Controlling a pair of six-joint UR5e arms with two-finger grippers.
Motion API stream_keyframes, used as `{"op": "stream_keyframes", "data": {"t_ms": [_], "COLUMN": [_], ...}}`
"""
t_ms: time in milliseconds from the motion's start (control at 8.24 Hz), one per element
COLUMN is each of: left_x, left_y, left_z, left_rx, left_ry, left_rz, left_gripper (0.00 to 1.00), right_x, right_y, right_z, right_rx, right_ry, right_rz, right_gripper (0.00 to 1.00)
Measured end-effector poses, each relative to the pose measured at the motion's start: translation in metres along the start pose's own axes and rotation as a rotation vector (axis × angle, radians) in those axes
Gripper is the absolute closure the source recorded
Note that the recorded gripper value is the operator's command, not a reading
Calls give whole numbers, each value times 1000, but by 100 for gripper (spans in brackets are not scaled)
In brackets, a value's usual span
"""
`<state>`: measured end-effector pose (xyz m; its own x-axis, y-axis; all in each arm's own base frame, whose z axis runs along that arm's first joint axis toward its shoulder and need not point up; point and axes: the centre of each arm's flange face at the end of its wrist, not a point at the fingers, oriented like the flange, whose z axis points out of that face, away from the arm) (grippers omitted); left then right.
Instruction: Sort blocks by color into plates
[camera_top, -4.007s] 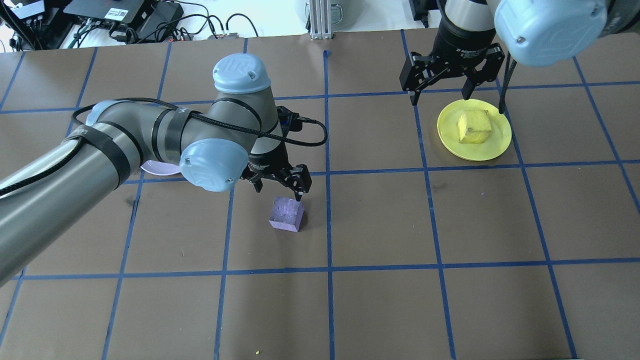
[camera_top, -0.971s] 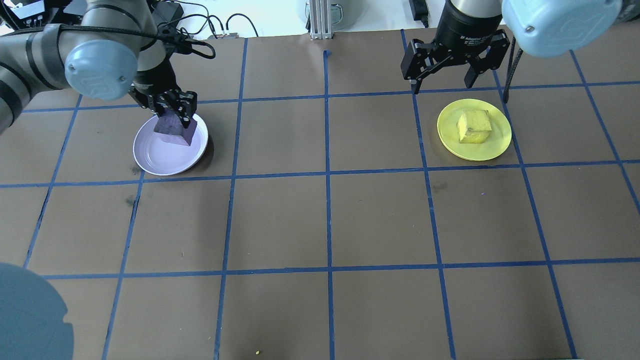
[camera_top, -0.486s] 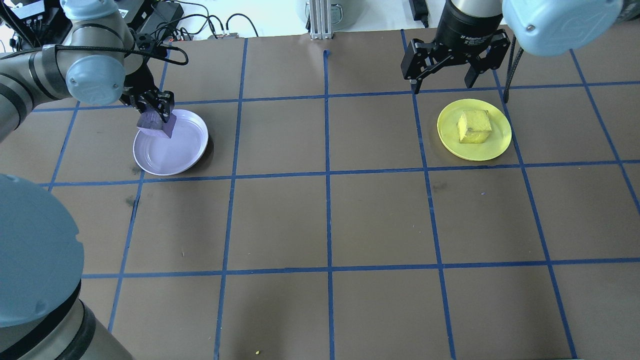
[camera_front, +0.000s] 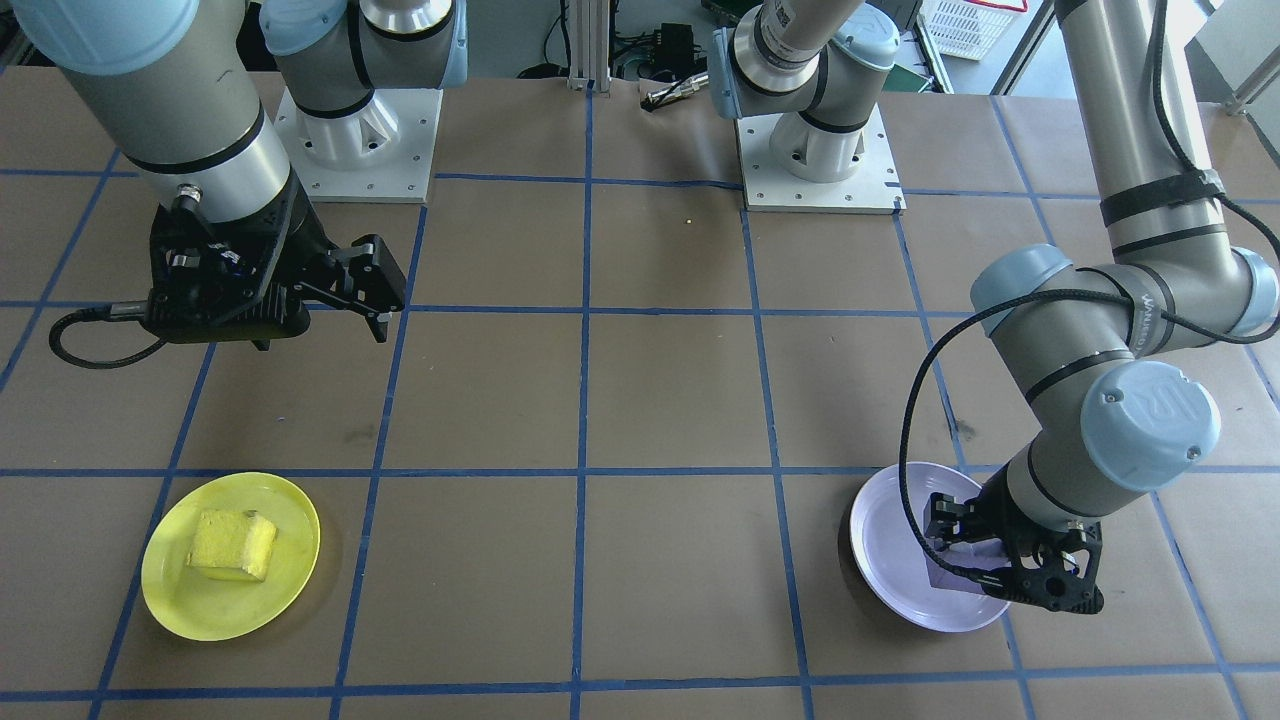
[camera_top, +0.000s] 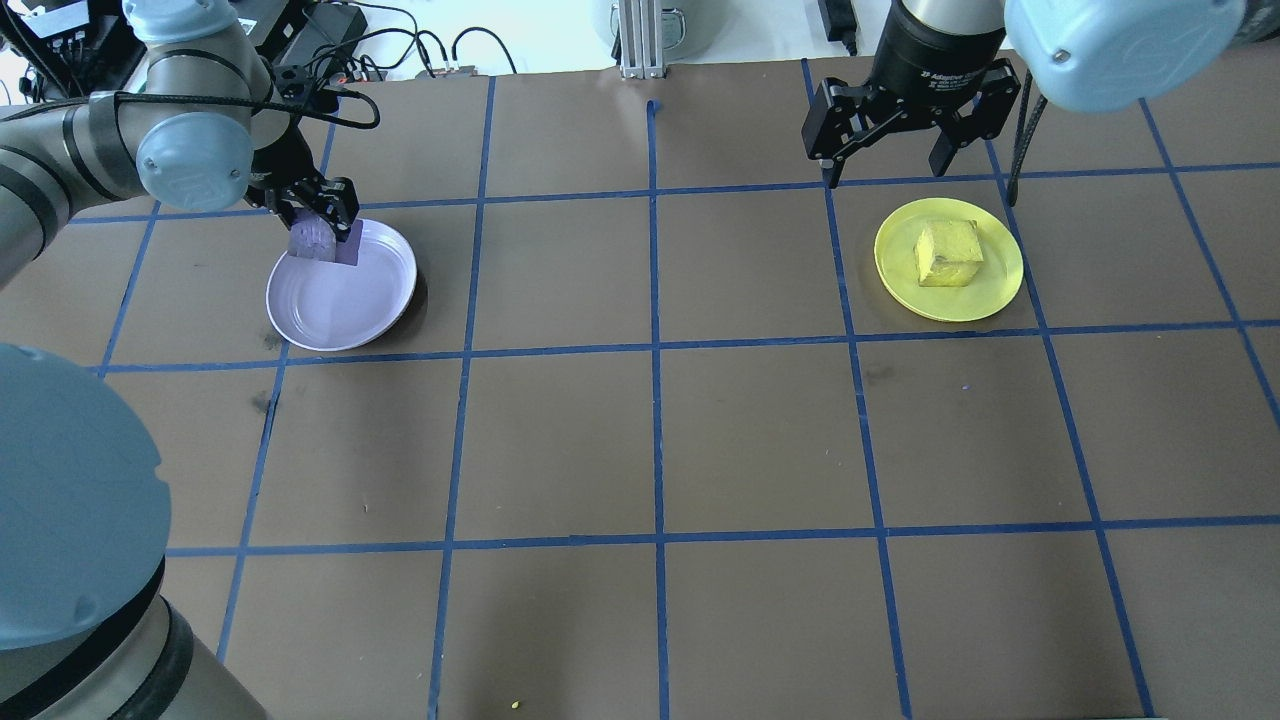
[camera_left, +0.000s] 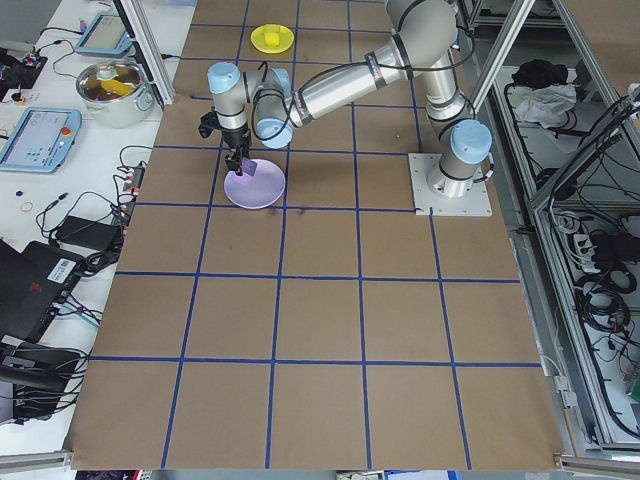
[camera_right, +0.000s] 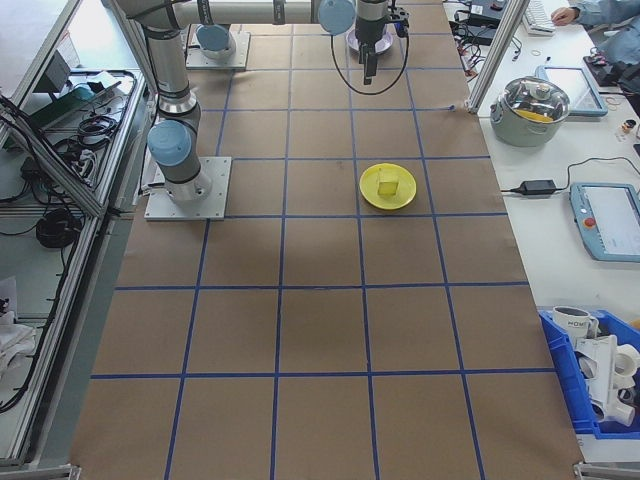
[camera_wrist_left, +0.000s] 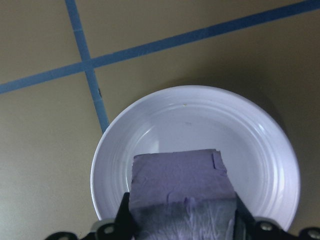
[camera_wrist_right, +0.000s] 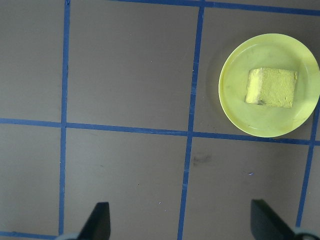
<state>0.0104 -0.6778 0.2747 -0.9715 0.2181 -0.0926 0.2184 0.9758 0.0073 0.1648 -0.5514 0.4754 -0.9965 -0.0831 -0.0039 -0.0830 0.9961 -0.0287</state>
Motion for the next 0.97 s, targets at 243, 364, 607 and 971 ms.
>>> {"op": "stream_keyframes", "data": {"t_ms": [243,364,607,971], "left_x": [7,8,14,38], "left_y": [5,12,32,70], "left_z": [-23,-40,-78,-140], "left_rx": [18,18,-3,-1], "left_ry": [3,4,15,72], "left_rz": [5,4,-14,-194], "left_gripper": [0,0,0,0], "right_x": [0,0,0,0], "right_y": [0,0,0,-1], "right_z": [0,0,0,1], "right_rx": [0,0,2,-1], "right_ry": [0,0,0,0], "right_rz": [0,0,0,0], "right_gripper": [0,0,0,0]}}
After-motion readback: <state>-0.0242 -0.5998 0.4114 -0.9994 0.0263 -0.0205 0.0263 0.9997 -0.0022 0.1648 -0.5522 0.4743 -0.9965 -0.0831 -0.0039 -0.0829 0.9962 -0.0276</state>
